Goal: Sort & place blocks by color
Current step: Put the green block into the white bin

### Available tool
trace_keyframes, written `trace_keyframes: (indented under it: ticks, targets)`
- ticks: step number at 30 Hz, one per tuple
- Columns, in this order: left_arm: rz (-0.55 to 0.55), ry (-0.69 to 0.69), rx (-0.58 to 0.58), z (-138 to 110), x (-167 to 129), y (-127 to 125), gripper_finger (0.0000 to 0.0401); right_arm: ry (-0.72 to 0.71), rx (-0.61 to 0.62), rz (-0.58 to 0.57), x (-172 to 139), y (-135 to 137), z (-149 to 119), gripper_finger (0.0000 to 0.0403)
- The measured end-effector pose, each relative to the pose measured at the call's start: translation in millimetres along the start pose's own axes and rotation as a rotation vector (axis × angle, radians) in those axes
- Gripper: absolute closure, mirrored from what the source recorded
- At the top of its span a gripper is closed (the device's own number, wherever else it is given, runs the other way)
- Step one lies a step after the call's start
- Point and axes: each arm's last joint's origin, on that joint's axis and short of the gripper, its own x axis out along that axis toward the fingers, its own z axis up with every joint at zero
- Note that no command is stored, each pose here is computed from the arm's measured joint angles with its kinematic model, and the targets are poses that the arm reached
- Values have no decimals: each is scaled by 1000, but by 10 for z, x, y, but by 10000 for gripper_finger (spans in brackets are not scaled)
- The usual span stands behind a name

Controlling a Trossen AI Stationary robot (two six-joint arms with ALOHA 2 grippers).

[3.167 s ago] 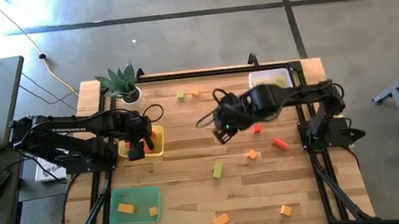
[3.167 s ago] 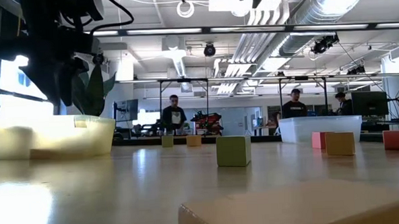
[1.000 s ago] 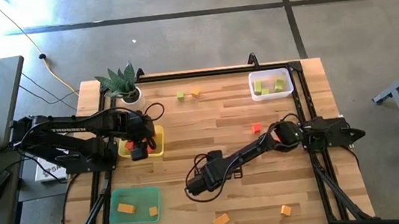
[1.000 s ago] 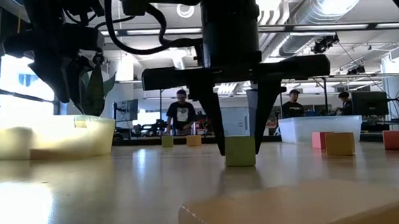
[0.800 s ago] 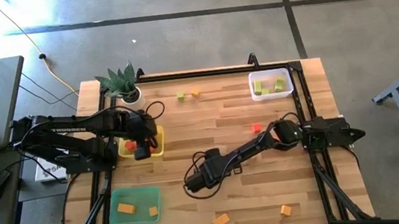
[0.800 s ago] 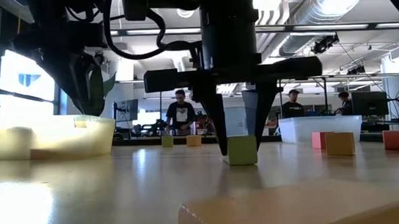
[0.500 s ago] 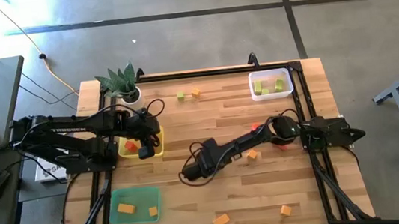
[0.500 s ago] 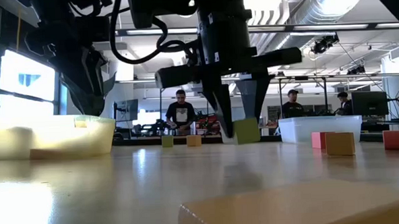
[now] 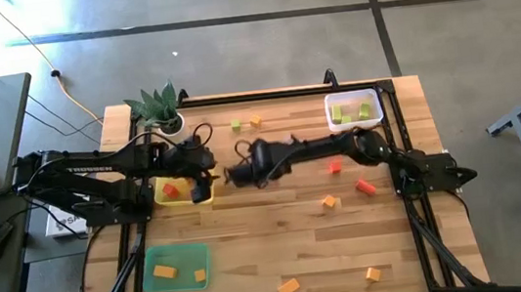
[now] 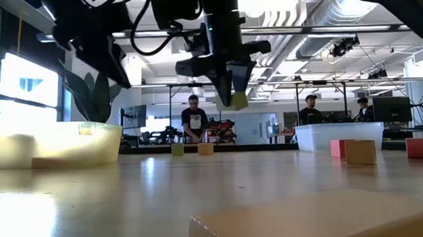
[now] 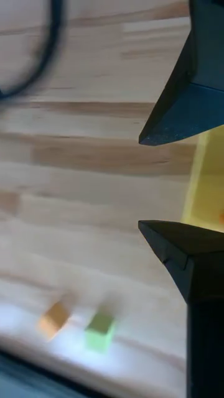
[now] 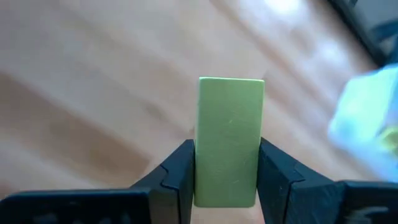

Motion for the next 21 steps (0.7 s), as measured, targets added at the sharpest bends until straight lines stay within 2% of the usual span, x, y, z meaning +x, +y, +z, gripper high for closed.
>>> trace_keyframes:
  ticks: [9, 21]
  targets:
    - [97, -210, -2, 207, -16, 104, 204, -101, -116, -102, 0, -627, 485, 298]
    - [193, -365, -61, 342, -51, 360, 204, -115, -134, -234, 82, -1522, 945, 298]
